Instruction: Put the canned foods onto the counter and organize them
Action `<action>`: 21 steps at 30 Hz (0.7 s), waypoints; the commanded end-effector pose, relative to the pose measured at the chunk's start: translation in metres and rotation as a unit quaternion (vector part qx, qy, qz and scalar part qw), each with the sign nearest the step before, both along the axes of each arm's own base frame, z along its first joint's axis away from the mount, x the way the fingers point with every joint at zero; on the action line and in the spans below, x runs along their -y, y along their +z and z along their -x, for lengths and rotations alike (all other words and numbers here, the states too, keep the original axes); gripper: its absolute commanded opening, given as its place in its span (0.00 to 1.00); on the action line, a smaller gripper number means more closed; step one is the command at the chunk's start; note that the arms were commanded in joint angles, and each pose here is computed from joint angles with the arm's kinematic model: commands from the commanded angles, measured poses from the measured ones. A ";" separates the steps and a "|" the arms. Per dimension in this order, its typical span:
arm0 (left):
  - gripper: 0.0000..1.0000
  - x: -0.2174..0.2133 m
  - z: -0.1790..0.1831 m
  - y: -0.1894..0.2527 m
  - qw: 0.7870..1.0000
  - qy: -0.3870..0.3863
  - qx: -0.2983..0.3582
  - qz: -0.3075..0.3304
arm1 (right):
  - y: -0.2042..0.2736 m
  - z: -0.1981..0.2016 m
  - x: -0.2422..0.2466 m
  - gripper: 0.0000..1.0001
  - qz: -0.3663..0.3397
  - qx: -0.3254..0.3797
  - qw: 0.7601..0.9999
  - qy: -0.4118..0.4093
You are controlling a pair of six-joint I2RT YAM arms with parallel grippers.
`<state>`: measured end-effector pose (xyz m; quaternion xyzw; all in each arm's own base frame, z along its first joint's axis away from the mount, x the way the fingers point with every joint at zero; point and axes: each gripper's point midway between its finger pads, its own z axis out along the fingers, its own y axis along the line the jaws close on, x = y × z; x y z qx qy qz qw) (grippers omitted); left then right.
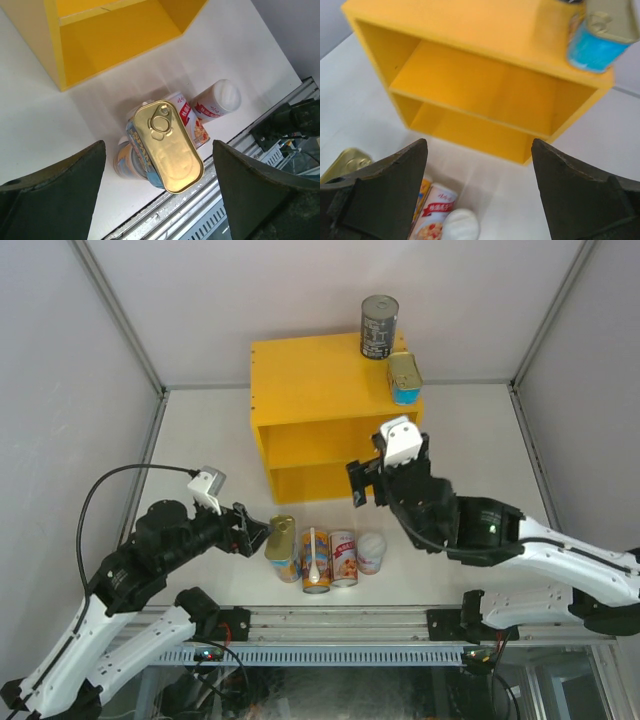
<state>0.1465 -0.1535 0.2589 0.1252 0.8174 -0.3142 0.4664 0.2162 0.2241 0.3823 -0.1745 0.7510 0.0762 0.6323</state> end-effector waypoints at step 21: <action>0.89 -0.085 -0.028 0.029 0.959 0.283 0.012 0.025 | -0.074 0.106 -0.179 0.85 -0.071 -0.091 0.993 -0.023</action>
